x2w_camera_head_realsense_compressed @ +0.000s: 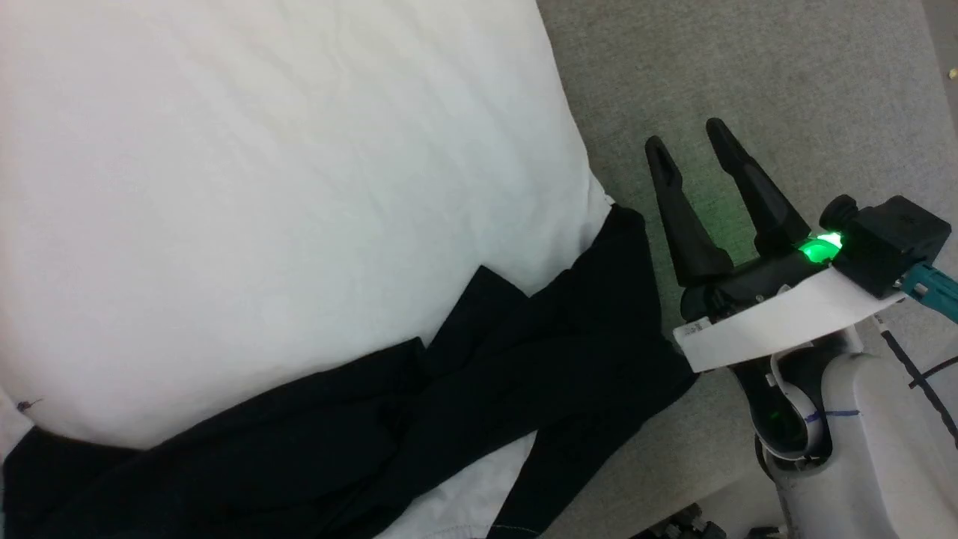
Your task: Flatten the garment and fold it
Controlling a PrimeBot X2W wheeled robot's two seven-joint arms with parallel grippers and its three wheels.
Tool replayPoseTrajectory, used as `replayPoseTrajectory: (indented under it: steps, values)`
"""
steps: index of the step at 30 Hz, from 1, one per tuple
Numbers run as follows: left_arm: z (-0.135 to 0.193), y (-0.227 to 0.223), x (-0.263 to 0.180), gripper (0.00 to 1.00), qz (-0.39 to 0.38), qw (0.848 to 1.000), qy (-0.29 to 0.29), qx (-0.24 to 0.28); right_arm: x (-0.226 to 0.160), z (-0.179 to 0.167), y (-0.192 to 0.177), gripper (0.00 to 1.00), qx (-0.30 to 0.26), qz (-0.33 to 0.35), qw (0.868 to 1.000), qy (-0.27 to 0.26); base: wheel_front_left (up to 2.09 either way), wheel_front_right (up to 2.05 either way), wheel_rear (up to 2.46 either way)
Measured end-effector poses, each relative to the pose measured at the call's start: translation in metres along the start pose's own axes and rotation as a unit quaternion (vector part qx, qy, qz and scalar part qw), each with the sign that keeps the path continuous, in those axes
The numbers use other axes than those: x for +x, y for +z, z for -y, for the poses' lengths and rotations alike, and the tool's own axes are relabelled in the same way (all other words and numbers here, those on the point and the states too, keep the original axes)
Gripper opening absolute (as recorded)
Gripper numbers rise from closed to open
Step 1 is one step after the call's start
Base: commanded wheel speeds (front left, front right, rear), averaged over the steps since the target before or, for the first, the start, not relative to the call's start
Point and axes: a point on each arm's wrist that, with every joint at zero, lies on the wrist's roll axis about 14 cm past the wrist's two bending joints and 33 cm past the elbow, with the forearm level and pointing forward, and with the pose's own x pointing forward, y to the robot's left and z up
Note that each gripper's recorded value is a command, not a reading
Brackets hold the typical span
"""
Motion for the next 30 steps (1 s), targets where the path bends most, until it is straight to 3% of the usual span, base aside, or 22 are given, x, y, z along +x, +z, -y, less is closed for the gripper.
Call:
replayPoseTrajectory:
  steps: [10,11,12,21,30]
  values:
    - [-0.001,-0.001,0.011,1.0,0.007,1.0,0.004,-0.012,0.003,0.002,-0.012,1.0,0.003,-0.014,1.0,-0.002,0.0,0.0,0.0]
    - [-0.002,-0.001,0.012,0.47,0.01,1.0,0.004,-0.013,0.004,0.002,-0.013,1.0,0.003,-0.015,1.0,-0.001,0.0,0.0,0.0]
    - [-0.002,0.0,0.013,0.0,0.014,1.0,0.003,-0.014,0.004,0.002,-0.014,1.0,0.003,-0.017,1.0,-0.002,0.0,0.0,0.0]
    - [-0.004,0.009,0.014,0.0,0.073,0.997,0.003,0.003,0.017,-0.003,-0.004,1.0,-0.014,-0.004,1.0,0.01,0.0,0.0,0.0]
    - [0.002,0.021,0.004,0.0,0.117,0.993,-0.023,0.011,0.094,-0.041,0.084,1.0,-0.108,0.069,0.989,0.077,0.0,0.0,0.0]
